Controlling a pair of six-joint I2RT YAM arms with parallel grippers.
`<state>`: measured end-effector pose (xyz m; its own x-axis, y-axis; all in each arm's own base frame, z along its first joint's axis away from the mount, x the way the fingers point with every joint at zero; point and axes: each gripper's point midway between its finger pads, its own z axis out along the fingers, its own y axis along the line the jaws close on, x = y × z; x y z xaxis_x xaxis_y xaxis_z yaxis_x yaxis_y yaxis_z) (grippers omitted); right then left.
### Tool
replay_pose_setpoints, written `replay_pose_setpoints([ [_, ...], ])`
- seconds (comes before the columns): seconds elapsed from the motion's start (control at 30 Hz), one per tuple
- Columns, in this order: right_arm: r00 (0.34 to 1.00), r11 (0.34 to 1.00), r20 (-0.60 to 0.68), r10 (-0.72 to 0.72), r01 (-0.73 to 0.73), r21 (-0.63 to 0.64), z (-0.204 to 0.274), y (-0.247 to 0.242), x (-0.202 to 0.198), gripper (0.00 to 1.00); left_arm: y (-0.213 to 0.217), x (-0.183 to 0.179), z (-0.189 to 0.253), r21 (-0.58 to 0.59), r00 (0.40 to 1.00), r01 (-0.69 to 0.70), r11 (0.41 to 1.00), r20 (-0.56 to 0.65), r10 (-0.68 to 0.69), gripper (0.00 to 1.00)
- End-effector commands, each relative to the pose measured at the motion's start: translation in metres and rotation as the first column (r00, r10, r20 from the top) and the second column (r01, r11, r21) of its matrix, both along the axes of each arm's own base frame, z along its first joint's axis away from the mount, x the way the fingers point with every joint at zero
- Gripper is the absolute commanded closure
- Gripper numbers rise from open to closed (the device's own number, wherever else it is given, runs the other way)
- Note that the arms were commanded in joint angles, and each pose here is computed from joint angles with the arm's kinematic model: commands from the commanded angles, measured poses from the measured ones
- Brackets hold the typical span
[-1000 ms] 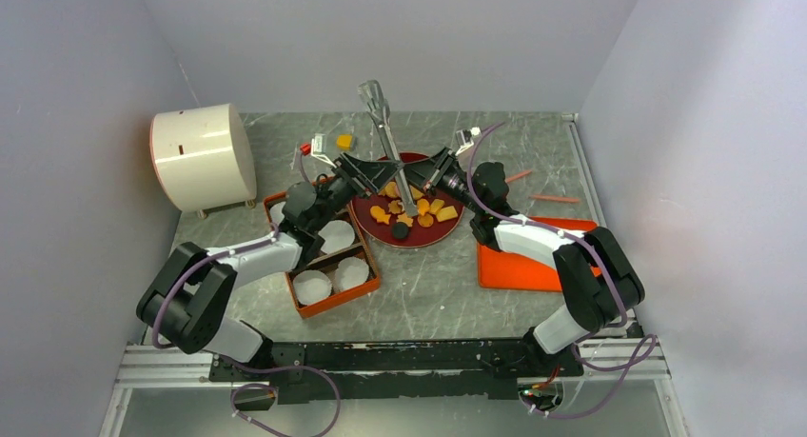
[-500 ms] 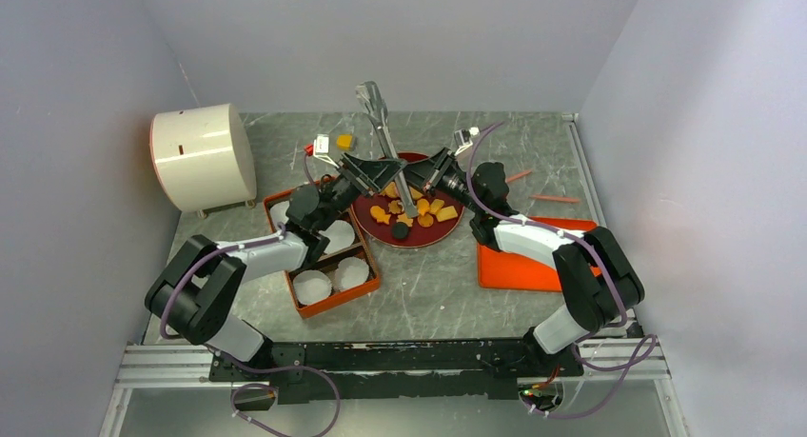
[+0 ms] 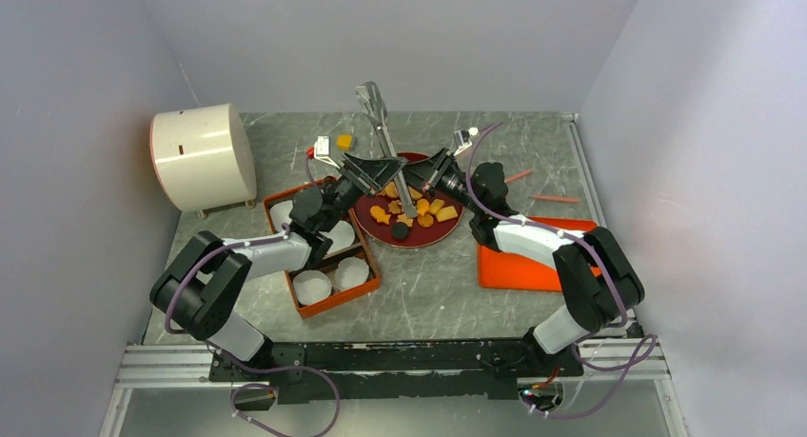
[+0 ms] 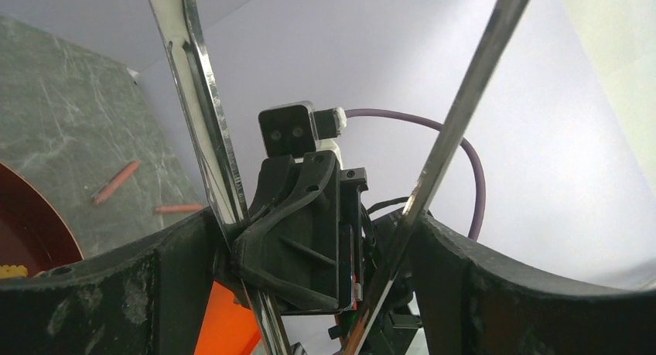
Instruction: Pack the cookies
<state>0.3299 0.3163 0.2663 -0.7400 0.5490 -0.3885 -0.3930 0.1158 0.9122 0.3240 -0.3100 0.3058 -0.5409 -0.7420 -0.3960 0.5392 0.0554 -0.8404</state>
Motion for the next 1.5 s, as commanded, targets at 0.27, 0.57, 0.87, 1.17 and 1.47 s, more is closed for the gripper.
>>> replay_pose_setpoints([
  [0.27,0.997,0.992,0.046,-0.056,0.06,-0.108,-0.002,-0.006,0.002,0.87,0.007,-0.007,0.026,-0.125,1.0,0.0,0.992,0.026,0.003,0.2],
  [0.57,0.996,0.986,0.054,-0.07,0.078,-0.147,-0.005,-0.014,-0.005,0.8,0.014,-0.004,0.025,-0.131,0.999,-0.024,0.991,0.031,0.028,0.39],
  [0.87,0.998,0.986,0.038,-0.06,0.065,-0.154,-0.01,-0.018,-0.016,0.76,0.026,0.003,0.027,-0.123,0.997,-0.054,0.991,0.043,0.06,0.52],
  [1.17,0.997,0.976,0.061,-0.048,0.06,-0.209,-0.012,-0.022,-0.024,0.73,0.031,0.017,0.017,-0.051,0.997,-0.073,0.996,0.01,0.074,0.56],
  [1.47,0.99,0.956,0.14,-0.033,0.072,-0.285,-0.005,-0.027,-0.026,0.68,0.026,0.032,0.0,0.118,0.996,-0.069,0.991,-0.051,0.076,0.57],
])
